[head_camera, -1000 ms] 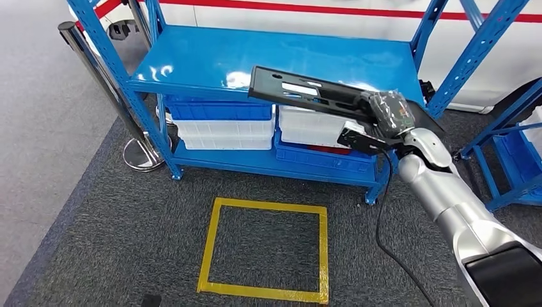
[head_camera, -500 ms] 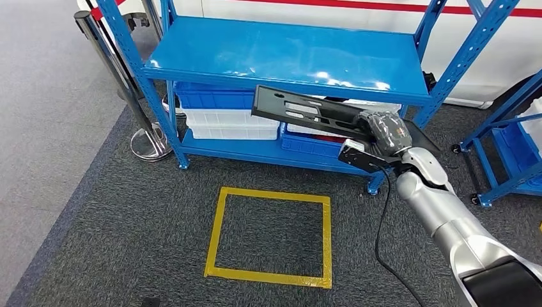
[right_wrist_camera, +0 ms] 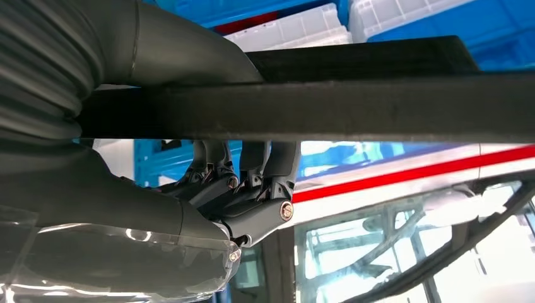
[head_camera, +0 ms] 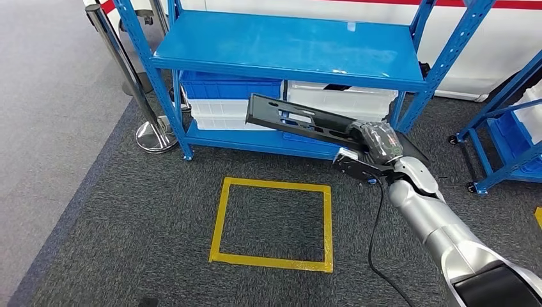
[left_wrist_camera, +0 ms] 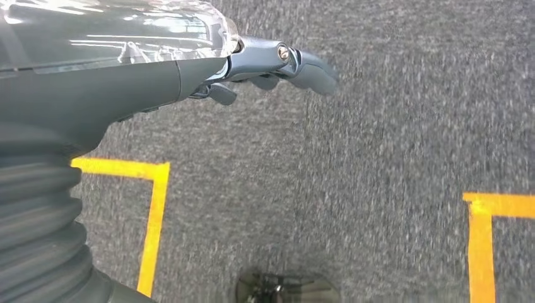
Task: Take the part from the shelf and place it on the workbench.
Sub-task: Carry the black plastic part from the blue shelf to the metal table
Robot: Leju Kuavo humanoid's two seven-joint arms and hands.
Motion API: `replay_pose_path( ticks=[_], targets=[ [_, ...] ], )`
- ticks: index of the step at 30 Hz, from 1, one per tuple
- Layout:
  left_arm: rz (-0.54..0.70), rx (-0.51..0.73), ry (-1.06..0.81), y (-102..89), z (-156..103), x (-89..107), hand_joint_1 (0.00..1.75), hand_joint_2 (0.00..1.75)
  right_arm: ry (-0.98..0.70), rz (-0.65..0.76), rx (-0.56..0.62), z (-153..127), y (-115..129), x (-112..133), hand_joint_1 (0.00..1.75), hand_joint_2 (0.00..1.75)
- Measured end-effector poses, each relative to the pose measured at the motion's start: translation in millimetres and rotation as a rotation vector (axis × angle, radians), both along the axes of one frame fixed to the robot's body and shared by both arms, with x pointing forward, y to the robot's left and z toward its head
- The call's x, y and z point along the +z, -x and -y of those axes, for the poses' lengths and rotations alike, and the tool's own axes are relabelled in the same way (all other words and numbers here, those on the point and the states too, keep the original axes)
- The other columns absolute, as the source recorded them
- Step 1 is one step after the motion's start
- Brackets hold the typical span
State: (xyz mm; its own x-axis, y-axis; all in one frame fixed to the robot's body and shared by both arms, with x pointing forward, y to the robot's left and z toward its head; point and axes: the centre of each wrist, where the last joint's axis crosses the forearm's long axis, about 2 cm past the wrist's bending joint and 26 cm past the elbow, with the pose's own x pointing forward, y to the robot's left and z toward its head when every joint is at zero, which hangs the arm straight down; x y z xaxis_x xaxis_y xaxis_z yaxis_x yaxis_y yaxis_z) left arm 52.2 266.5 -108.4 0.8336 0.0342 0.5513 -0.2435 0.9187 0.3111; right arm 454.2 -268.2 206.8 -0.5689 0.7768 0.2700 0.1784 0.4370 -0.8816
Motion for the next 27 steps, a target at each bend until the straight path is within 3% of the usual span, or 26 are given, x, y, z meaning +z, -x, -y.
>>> replay_pose_path(
  ticks=[7,18,23,27],
  targets=[
    [-0.005,0.003,-0.006,2.2,-1,-0.3,0.0,1.75,-0.057,-0.013,0.002,-1,4,-10,1.75,1.75],
    [0.013,0.001,-0.006,0.6,-2,-0.2,0.0,1.75,-0.098,0.001,-0.072,24,7,-16,1.75,1.75],
    [0.026,0.007,-0.008,1.0,-4,-0.3,0.0,1.75,-0.072,0.022,-0.131,34,-3,6,1.75,1.75],
    [0.028,0.01,-0.007,2.2,-4,-0.5,0.0,1.75,-0.077,0.09,-0.162,42,-16,42,1.75,1.75]
  ],
)
